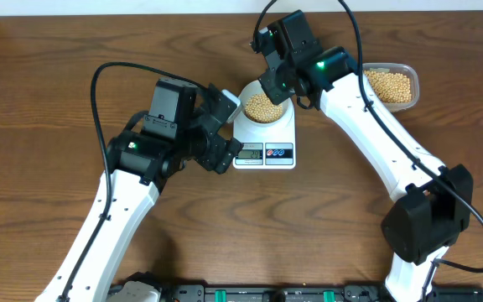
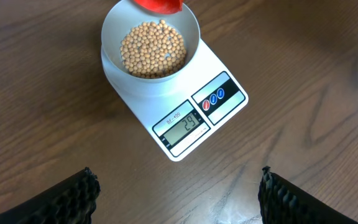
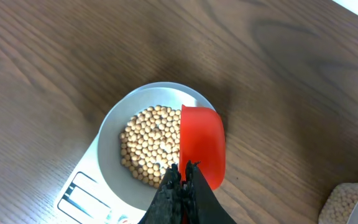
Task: Scoop item into bowl and weigh 50g on scale
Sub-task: 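Move the empty scoop with the right gripper back to the soybean tub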
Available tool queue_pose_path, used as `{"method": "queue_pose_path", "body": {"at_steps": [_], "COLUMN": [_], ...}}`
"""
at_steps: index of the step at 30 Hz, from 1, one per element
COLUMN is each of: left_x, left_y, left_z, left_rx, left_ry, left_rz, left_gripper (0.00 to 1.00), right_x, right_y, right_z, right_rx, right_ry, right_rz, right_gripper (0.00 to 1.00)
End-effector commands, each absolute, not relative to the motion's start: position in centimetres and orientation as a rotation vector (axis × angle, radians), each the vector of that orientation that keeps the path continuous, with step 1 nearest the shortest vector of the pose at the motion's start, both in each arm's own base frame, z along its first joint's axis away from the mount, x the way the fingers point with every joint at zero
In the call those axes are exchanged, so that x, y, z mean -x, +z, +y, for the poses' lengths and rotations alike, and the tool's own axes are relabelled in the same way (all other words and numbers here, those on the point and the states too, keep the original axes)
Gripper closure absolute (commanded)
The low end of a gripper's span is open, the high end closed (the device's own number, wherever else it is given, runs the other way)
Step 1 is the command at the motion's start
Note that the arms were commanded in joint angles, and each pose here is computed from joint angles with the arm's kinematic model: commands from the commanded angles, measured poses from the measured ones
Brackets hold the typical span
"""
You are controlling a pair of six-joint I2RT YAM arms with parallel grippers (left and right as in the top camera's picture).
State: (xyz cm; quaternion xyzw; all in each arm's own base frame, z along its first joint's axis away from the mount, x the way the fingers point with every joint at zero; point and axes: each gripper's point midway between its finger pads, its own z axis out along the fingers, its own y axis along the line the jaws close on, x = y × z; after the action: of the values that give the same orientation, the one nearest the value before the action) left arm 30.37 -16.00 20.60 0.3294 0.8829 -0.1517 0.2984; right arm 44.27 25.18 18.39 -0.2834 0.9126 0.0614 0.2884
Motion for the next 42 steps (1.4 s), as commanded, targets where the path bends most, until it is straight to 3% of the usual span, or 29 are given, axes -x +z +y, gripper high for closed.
{"method": "queue_pose_path", "body": {"at_steps": [1, 7, 13, 21, 33, 42], "left_x": [-30.3, -30.3, -30.3, -30.3, -30.3, -30.3], "left_y": [20.7, 20.7, 20.7, 20.7, 20.7, 20.7], "left_z": [-16.0, -16.0, -16.0, -16.0, -16.0, -16.0], "left_rx": [-0.889, -0.889, -0.889, -0.889, -0.889, -0.889], "left_ry": [-0.406, -0.406, -0.406, -0.406, -0.406, -0.406], "left_rz": [2.335, 2.335, 2.335, 2.335, 2.335, 2.335], "left_gripper": [0.16, 0.16, 0.16, 0.15, 0.16, 0.16], "right_x": [-44.0, -43.8, -43.3, -44.0, -45.3, -45.3], "right_y": [19.8, 20.6, 24.3, 28.8, 28.3, 26.8], "right_z": [25.1, 25.0, 24.2, 18.6, 6.8, 0.4], "right_rx": [0.761, 0.744, 0.708, 0.5, -0.009, -0.18], "right_ry": [0.148, 0.156, 0.154, -0.081, -0.327, -0.402], "right_rz": [2.403, 2.392, 2.32, 2.258, 2.345, 2.402], "right_gripper": [0.99, 0.99, 0.99, 0.99, 0.99, 0.99]}}
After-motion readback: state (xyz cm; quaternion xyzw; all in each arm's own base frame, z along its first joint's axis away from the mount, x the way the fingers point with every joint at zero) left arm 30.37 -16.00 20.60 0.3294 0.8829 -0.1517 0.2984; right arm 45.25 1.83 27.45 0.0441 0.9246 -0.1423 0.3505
